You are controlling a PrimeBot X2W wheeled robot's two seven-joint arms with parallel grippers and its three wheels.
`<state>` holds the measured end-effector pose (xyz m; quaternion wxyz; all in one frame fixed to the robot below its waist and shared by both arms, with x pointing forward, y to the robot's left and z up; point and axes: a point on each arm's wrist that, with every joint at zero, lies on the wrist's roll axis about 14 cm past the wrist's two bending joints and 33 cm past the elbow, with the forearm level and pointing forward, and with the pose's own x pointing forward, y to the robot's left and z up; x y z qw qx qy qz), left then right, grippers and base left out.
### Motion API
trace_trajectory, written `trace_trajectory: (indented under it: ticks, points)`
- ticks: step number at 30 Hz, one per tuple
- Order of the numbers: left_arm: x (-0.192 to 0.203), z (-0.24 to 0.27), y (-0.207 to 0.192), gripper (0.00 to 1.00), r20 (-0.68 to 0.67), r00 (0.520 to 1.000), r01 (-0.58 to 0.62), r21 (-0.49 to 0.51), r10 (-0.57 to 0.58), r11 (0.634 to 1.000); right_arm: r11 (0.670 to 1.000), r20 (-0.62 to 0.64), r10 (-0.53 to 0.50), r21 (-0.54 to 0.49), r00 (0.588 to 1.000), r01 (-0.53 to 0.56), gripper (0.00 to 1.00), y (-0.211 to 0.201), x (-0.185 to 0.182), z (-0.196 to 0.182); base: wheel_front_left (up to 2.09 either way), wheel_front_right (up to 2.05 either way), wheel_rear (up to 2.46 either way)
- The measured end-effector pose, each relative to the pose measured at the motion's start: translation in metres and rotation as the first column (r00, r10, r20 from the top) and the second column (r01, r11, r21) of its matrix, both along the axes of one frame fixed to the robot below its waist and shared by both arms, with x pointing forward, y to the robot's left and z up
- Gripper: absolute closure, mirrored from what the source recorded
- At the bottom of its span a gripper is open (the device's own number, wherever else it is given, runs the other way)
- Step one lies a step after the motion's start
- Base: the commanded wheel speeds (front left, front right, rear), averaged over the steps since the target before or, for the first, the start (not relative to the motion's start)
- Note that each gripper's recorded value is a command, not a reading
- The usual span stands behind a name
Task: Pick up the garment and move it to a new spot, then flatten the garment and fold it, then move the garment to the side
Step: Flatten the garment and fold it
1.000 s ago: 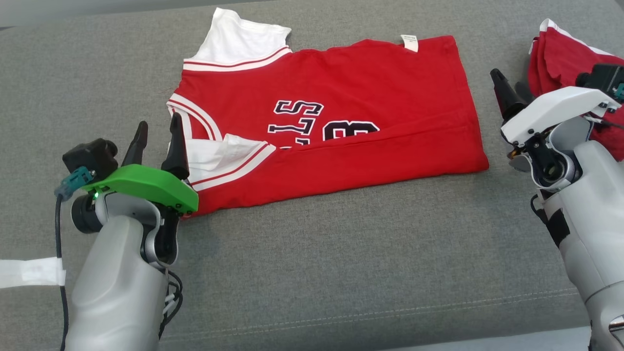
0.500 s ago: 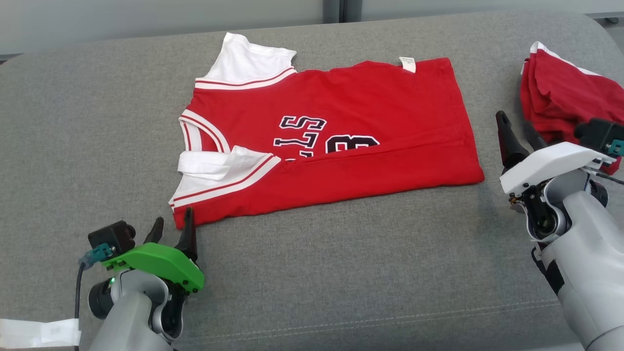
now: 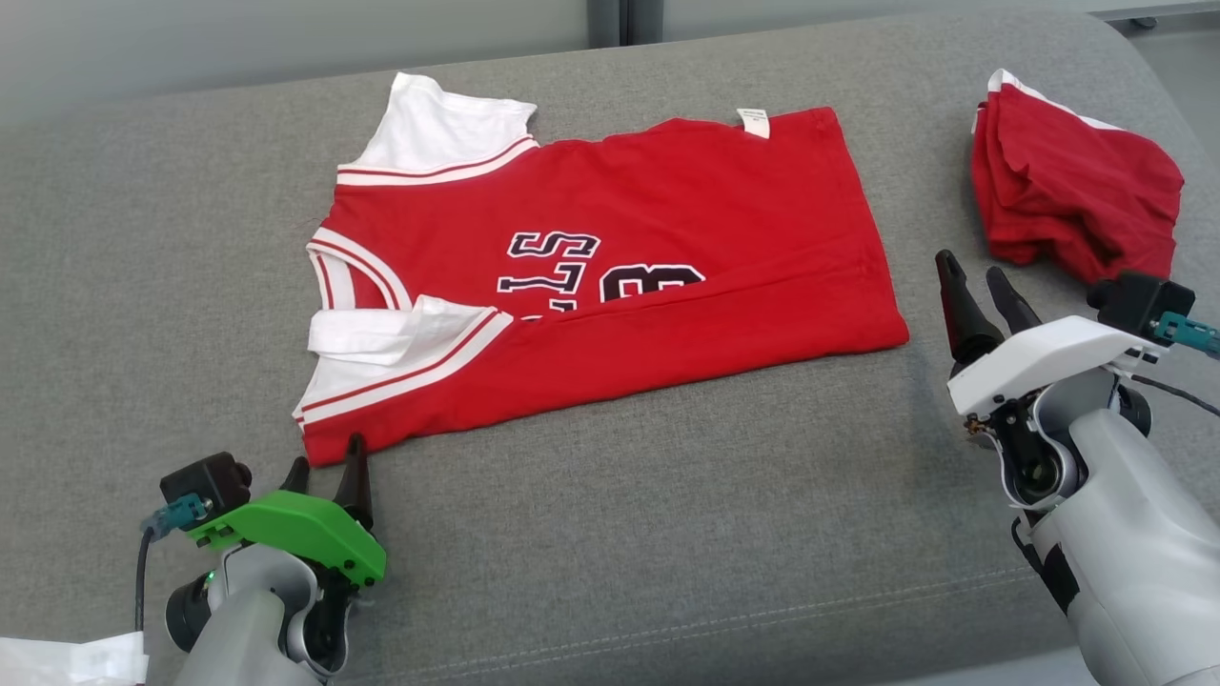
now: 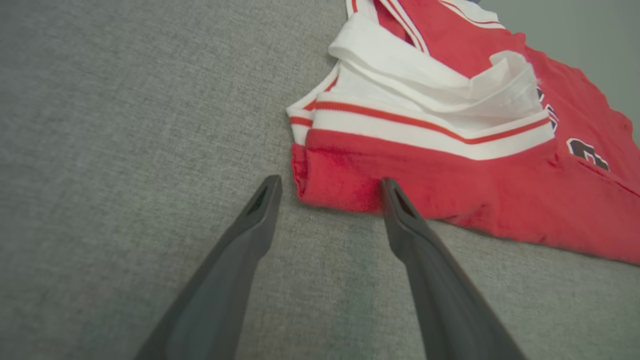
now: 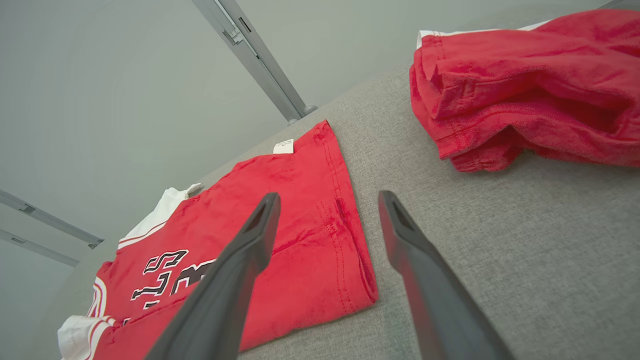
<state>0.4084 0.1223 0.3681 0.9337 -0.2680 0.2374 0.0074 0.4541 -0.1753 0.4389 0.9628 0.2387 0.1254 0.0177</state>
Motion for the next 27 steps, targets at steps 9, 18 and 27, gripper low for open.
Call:
trace_trajectory:
  ticks: [9, 18, 27]
  points:
    - [0.005, 0.001, -0.007, 1.0, 0.021, 1.0, 0.004, -0.006, -0.004, 1.0, 0.999, -0.047, -0.035, -0.001, 0.998, 0.035, 0.0, -0.014, -0.02, -0.019, 0.0, 0.0, 0.0]
    - [0.014, 0.025, 0.002, 1.0, 0.116, 0.993, -0.028, -0.027, 0.031, 0.999, 0.999, -0.137, 0.005, 0.049, 0.991, 0.002, 0.0, 0.009, -0.039, -0.047, 0.0, 0.0, 0.0]
    - [0.013, 0.037, -0.005, 1.0, 0.161, 0.987, 0.001, -0.048, 0.007, 0.999, 0.997, -0.201, 0.021, 0.071, 0.979, -0.007, 0.0, 0.018, -0.04, -0.064, 0.0, 0.0, 0.0]
